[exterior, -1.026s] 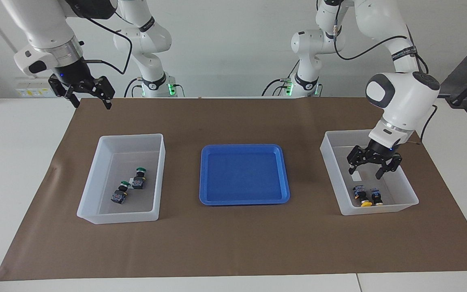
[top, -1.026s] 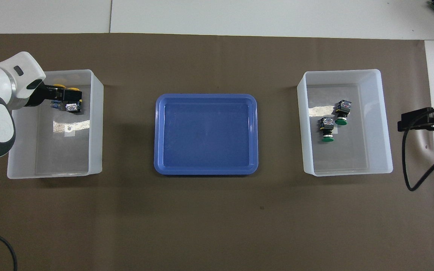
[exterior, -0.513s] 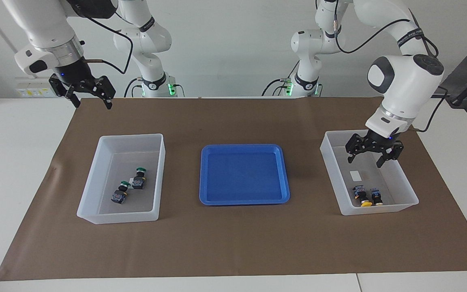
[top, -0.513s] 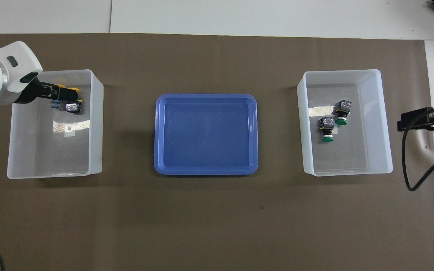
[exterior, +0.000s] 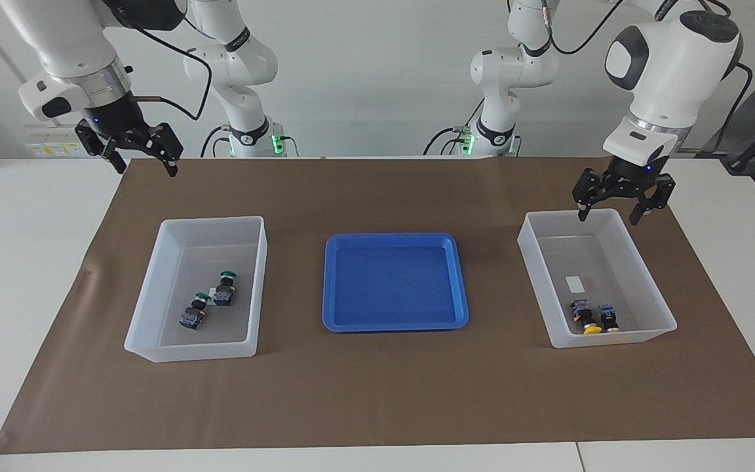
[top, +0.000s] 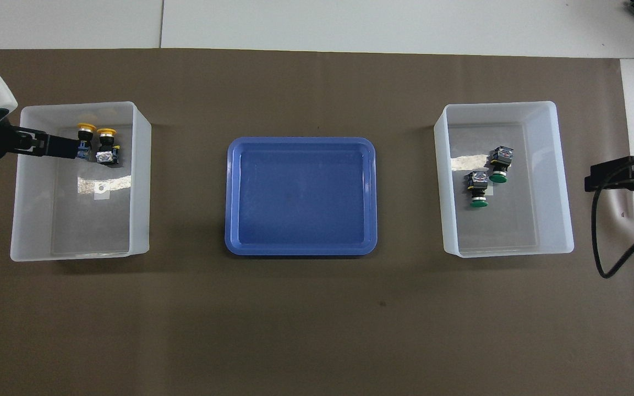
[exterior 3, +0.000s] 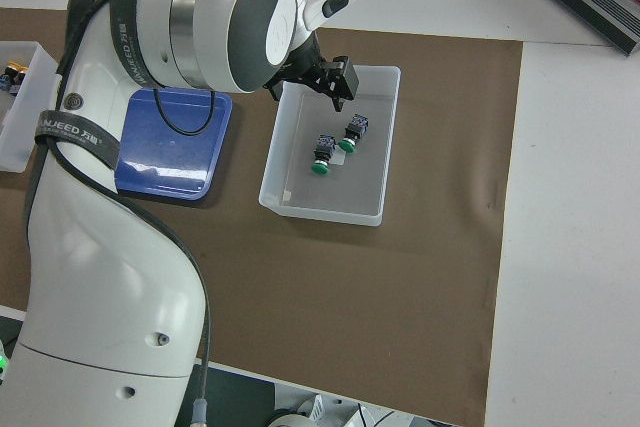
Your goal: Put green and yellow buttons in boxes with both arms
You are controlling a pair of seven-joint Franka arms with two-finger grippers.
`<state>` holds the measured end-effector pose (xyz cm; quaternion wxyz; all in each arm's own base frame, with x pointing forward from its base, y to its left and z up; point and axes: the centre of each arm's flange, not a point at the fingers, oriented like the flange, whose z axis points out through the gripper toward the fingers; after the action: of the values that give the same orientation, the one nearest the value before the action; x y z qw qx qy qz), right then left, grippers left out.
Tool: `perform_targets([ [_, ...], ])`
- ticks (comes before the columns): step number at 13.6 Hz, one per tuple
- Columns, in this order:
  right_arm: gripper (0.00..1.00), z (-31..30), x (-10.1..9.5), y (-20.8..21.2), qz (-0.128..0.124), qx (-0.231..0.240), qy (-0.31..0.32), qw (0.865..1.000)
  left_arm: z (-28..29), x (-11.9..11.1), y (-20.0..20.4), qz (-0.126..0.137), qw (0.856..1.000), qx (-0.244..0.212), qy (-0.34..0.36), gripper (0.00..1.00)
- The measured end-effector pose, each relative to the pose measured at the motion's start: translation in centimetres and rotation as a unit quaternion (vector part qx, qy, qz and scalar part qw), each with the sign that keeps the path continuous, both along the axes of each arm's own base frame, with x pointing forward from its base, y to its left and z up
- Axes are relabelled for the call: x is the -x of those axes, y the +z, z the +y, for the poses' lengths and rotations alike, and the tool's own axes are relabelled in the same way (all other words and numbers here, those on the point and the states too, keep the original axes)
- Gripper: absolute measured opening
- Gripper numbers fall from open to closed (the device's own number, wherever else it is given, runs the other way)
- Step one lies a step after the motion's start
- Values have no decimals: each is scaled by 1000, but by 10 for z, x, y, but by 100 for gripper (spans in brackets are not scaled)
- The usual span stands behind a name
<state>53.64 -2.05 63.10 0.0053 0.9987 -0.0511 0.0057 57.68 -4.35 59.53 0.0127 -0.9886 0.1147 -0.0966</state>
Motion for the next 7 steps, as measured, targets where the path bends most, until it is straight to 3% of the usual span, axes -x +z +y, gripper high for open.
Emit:
perform_targets([
  [4, 100, 1, 0, -1, 1, -1, 1, 1000, 1, 11, 50, 21, 1000, 1, 5, 100],
  [7, 100, 1, 0, -1, 2, -1, 0, 1000, -1, 20, 59, 43, 999, 10, 10, 100],
])
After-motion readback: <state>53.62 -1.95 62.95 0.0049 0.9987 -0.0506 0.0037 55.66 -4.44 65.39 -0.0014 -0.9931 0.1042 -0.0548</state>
